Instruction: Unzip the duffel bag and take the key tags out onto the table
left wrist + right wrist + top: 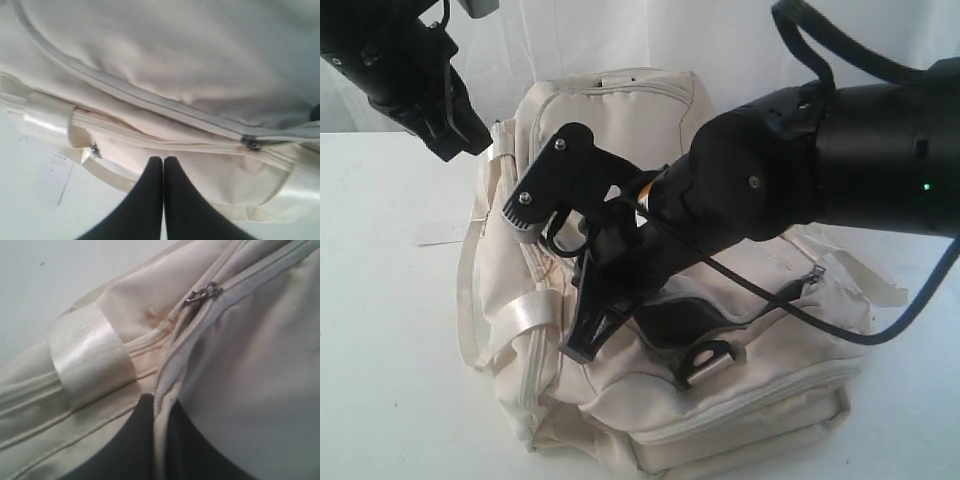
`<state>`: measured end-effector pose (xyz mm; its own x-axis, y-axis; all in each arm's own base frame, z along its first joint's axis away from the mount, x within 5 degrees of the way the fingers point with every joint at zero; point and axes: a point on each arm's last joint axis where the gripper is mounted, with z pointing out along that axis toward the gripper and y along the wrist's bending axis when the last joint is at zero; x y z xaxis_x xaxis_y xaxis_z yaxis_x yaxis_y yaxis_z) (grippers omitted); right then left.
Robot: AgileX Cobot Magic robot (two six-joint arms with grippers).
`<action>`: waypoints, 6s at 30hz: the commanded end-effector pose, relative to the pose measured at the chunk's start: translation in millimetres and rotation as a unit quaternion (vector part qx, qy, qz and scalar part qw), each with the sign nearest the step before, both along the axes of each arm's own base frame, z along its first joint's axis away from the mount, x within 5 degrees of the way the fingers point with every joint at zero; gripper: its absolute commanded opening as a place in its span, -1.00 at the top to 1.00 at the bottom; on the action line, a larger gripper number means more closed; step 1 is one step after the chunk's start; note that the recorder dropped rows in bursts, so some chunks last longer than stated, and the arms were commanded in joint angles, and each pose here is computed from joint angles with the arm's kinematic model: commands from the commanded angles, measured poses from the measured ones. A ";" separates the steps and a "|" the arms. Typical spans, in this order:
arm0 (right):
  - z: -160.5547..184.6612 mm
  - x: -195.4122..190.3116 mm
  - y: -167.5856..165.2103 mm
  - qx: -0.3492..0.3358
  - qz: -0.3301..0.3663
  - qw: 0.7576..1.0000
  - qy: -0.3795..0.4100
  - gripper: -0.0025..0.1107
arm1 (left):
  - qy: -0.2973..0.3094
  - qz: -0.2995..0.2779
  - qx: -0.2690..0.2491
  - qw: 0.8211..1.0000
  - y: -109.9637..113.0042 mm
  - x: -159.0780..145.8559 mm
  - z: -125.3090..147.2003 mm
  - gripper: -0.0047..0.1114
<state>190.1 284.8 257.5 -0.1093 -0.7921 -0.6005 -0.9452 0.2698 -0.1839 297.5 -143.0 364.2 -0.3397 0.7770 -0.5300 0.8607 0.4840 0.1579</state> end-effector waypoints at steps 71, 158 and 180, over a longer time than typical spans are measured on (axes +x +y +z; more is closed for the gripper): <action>6.6 -14.1 -25.2 -0.089 0.008 0.995 0.035 0.96 | -0.064 -0.156 -0.178 0.969 -17.4 -47.6 -145.6 0.00; 50.6 -6.6 -82.4 0.038 -0.076 0.995 0.043 -0.14 | -0.170 -0.020 -0.151 0.974 54.1 -38.3 -57.5 0.92; -1.1 18.9 17.3 0.155 -0.040 0.983 -0.085 -0.16 | -0.210 -0.040 -0.154 0.965 38.7 -1.6 -31.7 0.92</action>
